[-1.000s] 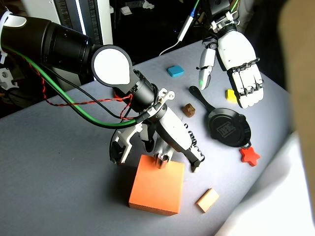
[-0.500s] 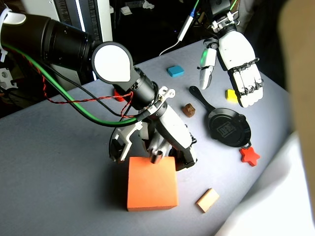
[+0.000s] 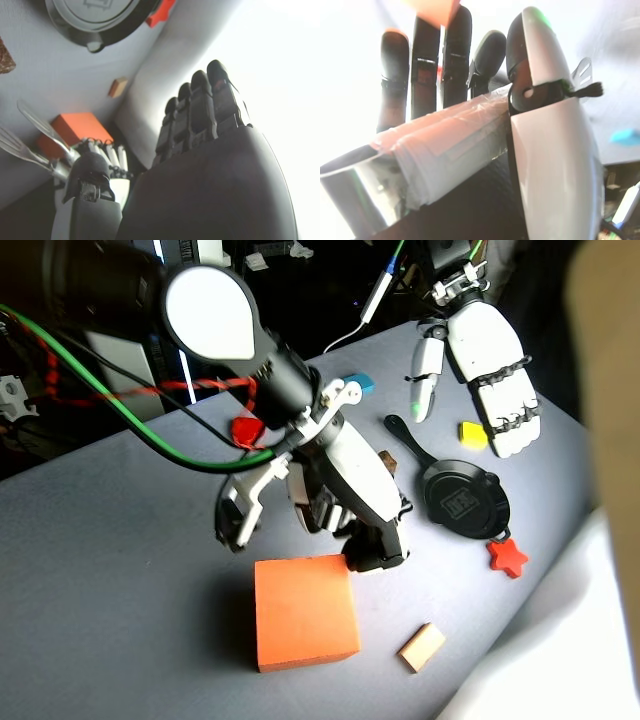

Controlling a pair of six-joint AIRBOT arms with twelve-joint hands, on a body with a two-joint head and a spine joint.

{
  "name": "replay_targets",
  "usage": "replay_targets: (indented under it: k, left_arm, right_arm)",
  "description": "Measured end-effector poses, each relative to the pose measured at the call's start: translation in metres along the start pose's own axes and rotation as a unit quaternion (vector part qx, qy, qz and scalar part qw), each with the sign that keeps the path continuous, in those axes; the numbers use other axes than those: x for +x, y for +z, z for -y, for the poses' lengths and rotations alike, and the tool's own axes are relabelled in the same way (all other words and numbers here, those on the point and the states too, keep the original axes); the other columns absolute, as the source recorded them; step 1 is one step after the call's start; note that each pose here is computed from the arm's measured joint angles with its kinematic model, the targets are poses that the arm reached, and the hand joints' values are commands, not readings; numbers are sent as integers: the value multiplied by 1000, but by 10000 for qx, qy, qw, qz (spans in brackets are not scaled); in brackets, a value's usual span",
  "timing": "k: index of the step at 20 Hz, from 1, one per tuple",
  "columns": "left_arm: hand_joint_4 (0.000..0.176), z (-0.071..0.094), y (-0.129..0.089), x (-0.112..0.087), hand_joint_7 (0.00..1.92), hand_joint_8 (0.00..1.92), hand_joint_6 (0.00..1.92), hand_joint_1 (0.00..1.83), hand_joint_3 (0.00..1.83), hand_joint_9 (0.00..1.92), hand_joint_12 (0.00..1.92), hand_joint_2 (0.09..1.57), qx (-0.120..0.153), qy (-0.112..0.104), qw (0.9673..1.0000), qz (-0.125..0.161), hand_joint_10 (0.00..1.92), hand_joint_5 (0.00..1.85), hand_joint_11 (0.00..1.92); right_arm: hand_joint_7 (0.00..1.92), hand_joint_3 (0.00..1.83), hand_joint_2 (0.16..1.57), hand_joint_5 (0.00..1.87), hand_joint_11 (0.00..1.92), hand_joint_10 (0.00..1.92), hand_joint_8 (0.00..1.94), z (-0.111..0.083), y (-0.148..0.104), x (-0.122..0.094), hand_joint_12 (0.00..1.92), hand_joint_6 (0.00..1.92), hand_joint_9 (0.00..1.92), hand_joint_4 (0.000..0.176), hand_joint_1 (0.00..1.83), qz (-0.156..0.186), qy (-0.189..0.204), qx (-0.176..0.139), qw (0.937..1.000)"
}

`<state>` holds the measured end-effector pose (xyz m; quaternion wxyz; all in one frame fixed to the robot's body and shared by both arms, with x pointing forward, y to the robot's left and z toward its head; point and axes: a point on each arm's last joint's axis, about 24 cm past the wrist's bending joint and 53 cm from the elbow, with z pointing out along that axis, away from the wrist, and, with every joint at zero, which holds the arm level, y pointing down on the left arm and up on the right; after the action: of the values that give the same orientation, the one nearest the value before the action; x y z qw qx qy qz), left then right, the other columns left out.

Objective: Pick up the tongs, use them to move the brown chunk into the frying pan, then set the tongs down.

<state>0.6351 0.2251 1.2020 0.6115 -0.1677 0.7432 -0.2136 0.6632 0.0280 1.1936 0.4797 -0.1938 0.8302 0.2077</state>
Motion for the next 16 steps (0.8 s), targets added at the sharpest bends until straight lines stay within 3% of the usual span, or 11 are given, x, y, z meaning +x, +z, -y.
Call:
replay_targets:
  k: [1, 6, 8, 11, 14, 16]
  left_arm:
    - [0, 0, 0, -2, 80, 2, 5, 0, 1, 84, 263, 1214, -4, -5, 10000, 21, 3, 40, 0]
    - [0, -3, 3, -9, 77, 3, 5, 0, 2, 82, 268, 1211, -32, -78, 9999, 109, 2, 35, 0]
    - [0, -5, 5, -15, 82, 3, 5, 0, 1, 83, 284, 1211, -53, -113, 9998, 172, 2, 42, 0]
    - [0, -9, 8, -28, 83, 3, 8, 0, 4, 84, 285, 1219, -84, -150, 9994, 314, 2, 50, 0]
    - [0, -7, 13, -39, 93, 7, 8, 0, 3, 90, 285, 1216, -34, -137, 9991, 389, 4, 52, 0]
    - [0, -3, 15, -49, 90, 3, 5, 0, 4, 93, 323, 1223, -8, -19, 9990, 442, 4, 53, 0]
  right_arm:
    - [1002, 0, 1212, 784, 401, 791, 98, 1, -6, -2, 1602, 1271, 691, 0, 1106, 54, 281, 74, 9996]
    - [982, 4, 1230, 747, 371, 786, 97, 6, -24, -29, 1597, 1325, 665, 0, 1092, 736, 708, 454, 9937]
    - [981, 1, 1228, 753, 371, 785, 98, -3, -28, -31, 1591, 1316, 665, 0, 1096, 889, 818, 454, 9916]
    - [993, 0, 1219, 770, 387, 748, 99, -17, -26, -20, 1562, 1291, 689, 0, 1102, 825, 1150, 477, 9888]
    - [989, 1, 1223, 763, 376, 745, 97, -23, -21, -4, 1567, 1301, 682, 0, 1100, 646, 1177, 536, 9895]
    - [969, 3, 1231, 747, 374, 746, 88, -26, -18, 2, 1569, 1322, 673, 0, 1096, 588, 1117, 566, 9904]
